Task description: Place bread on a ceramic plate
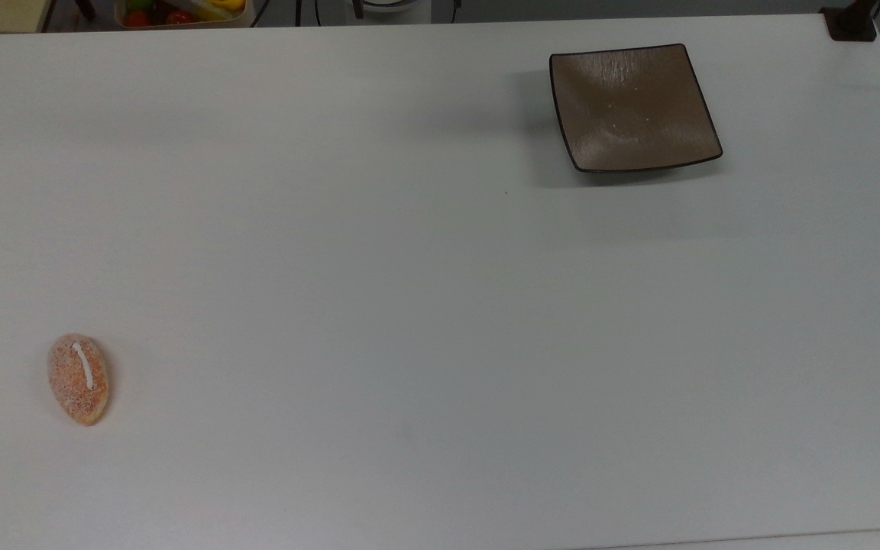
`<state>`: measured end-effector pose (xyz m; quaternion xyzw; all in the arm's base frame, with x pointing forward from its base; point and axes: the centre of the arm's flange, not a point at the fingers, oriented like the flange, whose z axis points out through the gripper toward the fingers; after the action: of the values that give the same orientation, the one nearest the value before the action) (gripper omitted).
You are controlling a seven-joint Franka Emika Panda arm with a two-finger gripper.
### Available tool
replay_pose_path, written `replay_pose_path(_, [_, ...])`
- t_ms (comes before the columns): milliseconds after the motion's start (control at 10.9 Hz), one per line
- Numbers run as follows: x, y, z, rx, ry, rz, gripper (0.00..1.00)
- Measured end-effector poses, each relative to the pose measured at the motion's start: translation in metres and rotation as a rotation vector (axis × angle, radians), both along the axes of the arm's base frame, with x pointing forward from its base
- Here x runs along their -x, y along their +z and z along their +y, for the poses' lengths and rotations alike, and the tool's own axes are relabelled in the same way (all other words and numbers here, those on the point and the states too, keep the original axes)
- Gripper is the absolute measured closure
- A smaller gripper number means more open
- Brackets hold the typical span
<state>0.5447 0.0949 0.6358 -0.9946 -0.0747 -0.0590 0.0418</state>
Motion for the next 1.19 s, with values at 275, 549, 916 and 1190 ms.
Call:
replay_pose_path(275, [-0.0016, -0.0038, 0.0008, 0.001, 0.001, 0.007, 0.00])
replay_pose_path(549, [-0.0011, -0.0020, -0.0020, 0.001, -0.004, 0.004, 0.00])
replay_pose_path(916, [-0.0016, -0.0016, -0.0057, 0.000, -0.010, 0.003, 0.00])
replay_pose_path(1190, [-0.0009, -0.0023, -0.0056, 0.002, -0.006, 0.009, 0.00])
